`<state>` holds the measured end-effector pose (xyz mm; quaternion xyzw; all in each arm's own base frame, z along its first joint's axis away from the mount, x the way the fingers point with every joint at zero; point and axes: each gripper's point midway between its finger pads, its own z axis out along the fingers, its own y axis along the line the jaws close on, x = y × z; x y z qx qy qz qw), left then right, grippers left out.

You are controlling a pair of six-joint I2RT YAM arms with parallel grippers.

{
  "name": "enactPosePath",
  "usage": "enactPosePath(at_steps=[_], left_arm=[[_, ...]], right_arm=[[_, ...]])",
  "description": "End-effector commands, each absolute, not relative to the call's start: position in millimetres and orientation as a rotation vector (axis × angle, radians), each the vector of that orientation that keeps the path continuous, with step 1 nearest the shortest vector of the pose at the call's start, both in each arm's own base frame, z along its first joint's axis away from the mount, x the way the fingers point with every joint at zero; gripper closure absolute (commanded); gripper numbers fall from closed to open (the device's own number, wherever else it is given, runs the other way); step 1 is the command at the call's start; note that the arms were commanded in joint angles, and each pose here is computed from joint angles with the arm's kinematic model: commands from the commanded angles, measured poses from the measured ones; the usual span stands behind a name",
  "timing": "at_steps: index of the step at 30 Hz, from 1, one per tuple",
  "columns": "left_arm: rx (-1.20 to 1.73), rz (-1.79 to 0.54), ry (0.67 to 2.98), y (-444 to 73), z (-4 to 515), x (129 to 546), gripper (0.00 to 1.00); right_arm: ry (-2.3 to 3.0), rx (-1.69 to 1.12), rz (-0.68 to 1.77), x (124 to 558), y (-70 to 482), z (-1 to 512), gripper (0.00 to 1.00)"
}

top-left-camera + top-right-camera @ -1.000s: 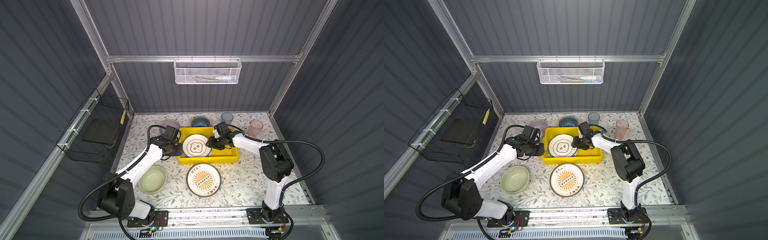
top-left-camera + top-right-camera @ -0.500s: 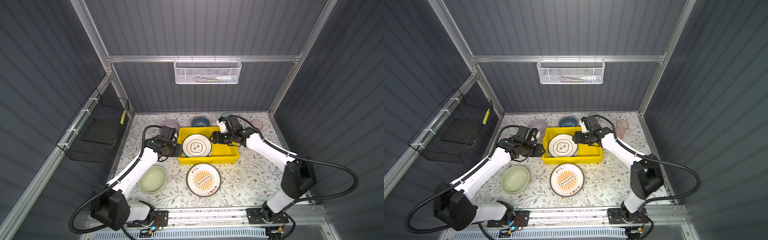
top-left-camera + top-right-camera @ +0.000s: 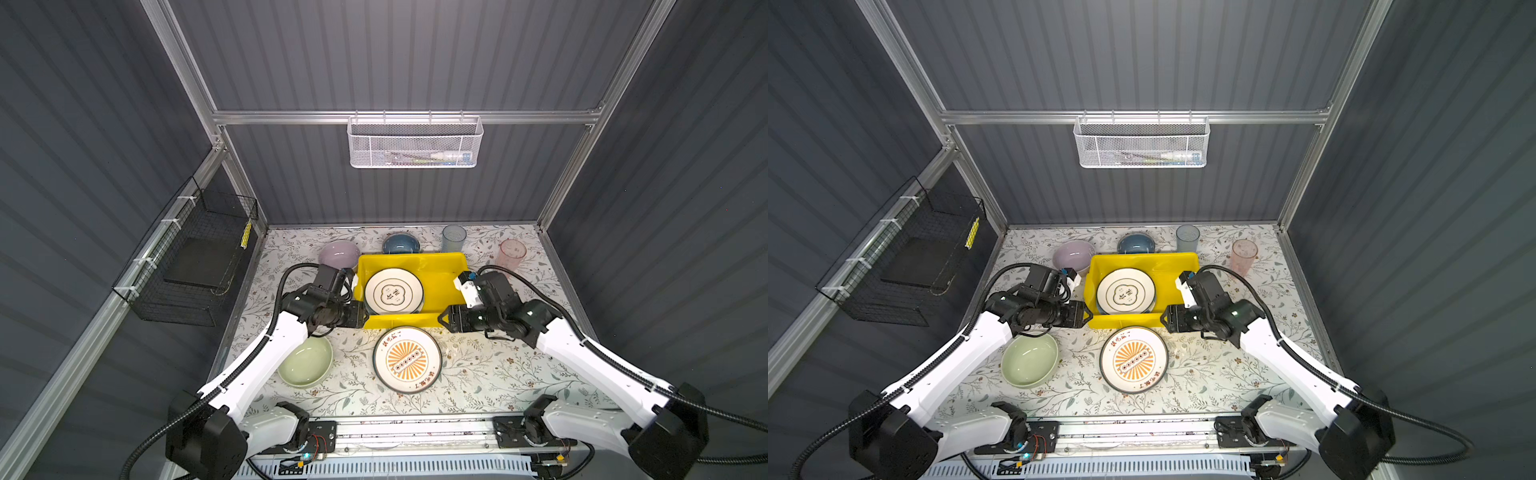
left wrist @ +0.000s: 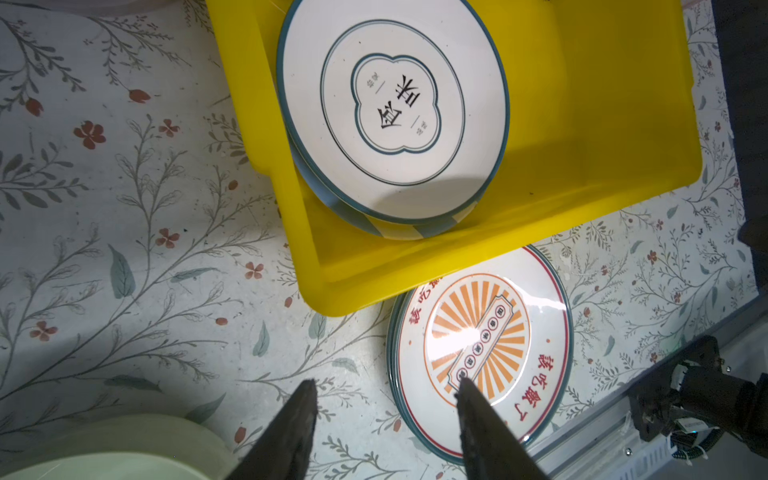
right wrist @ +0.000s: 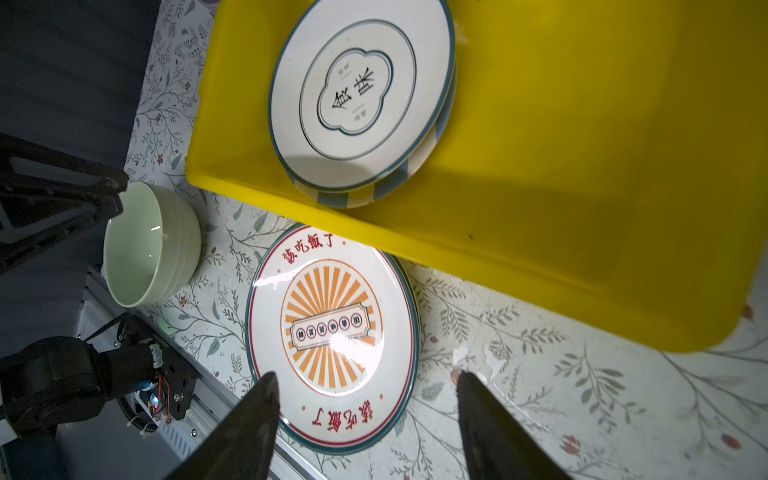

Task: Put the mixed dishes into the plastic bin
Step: 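Move both grippers down to the orange sunburst plate on the table, then pinch the sunburst plate rim with the right gripper while the left steadies it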

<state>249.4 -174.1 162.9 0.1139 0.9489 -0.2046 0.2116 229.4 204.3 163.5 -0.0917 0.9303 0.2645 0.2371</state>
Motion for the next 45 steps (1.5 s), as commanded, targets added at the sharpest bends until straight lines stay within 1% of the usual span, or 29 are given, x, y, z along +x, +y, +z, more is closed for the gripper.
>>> enactPosePath(at_steps=[1, 5, 9, 15, 21, 32, 45], left_arm=[[0.328, -0.62, 2.681, -181.8, 148.4, 234.0, 0.48], [0.386, -0.604, 2.7, -202.5, 132.8, 220.8, 0.53], [0.405, -0.611, 2.745, -218.1, 111.6, 207.5, 0.6], [0.4, -0.499, 2.78, -210.4, 91.6, 199.6, 0.64], [0.367, -0.4, 2.821, -199.0, 72.7, 192.7, 0.7], [0.357, -0.422, 2.832, -205.2, 57.1, 185.7, 0.77], [0.376, -0.42, 2.854, -211.0, 41.7, 183.8, 0.8]], right_arm=[[2.555, -0.174, 0.748, 210.6, 194.1, 150.3, 0.32], [2.565, -0.118, 0.8, 195.5, 188.4, 133.9, 0.33], [2.589, -0.082, 0.814, 186.9, 185.6, 118.8, 0.35], [2.602, -0.047, 0.856, 180.2, 191.6, 102.3, 0.4], [2.619, -0.045, 0.851, 175.9, 193.3, 89.6, 0.41], [2.636, -0.013, 0.856, 179.4, 200.2, 70.9, 0.45], [2.656, 0.004, 0.846, 183.2, 206.6, 58.5, 0.46]])
